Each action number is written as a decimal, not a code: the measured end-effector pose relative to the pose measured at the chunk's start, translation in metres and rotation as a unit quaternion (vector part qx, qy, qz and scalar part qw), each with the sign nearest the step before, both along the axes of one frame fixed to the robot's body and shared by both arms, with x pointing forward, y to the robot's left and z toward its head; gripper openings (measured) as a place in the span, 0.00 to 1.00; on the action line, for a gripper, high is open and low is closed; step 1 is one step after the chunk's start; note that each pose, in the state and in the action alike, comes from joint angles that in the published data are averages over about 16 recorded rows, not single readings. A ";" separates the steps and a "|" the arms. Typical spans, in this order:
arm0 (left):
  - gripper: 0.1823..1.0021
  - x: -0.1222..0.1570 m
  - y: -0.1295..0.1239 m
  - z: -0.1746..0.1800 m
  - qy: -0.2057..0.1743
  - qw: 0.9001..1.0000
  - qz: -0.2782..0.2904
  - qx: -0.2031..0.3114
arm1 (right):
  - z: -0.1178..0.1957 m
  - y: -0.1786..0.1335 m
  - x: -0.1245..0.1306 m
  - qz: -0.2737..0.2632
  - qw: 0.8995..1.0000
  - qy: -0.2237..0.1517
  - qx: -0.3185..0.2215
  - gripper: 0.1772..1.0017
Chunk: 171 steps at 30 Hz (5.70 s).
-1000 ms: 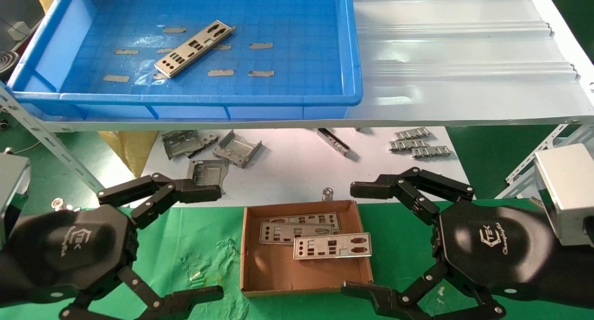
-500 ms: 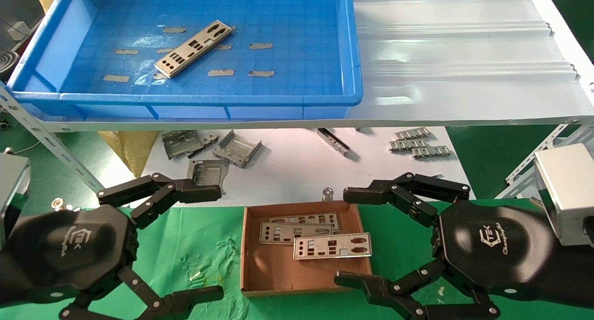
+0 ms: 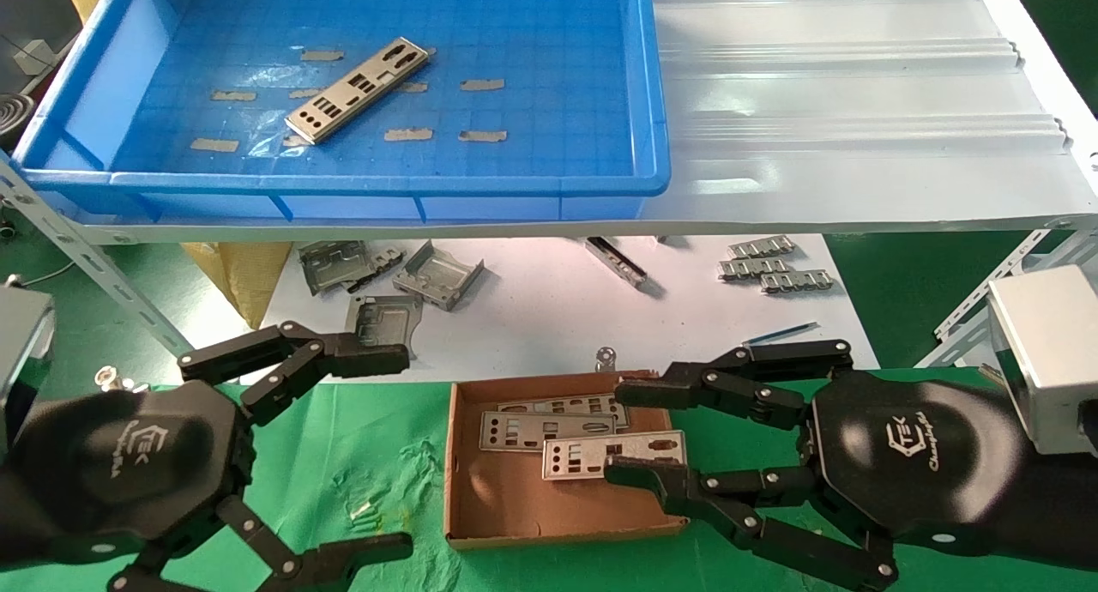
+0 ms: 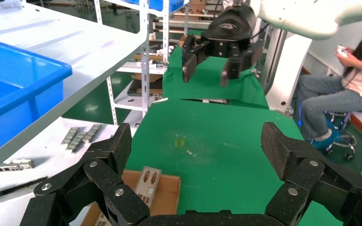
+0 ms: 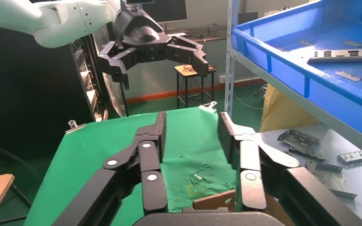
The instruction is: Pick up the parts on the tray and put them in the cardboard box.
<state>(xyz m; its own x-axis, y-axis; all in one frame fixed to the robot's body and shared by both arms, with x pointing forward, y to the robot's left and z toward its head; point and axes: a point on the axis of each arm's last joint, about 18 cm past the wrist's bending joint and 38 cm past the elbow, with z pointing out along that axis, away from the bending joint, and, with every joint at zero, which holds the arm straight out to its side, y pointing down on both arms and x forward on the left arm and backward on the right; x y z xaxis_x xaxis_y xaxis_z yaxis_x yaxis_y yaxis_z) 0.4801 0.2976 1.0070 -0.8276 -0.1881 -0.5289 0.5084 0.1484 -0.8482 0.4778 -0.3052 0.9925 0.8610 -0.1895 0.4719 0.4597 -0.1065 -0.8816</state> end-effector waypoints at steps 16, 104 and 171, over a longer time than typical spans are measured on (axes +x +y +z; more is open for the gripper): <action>1.00 0.086 -0.008 0.117 -0.073 0.989 0.130 -0.019 | 0.000 0.000 0.000 0.000 1.000 0.000 0.000 0.10; 0.34 0.244 -0.016 0.173 -0.036 0.909 0.403 -0.103 | 0.000 0.000 0.000 0.000 1.000 0.000 0.000 0.02; 0.30 0.250 -0.006 0.166 0.018 0.897 0.412 -0.155 | 0.000 0.000 0.000 0.000 1.000 0.000 0.000 0.02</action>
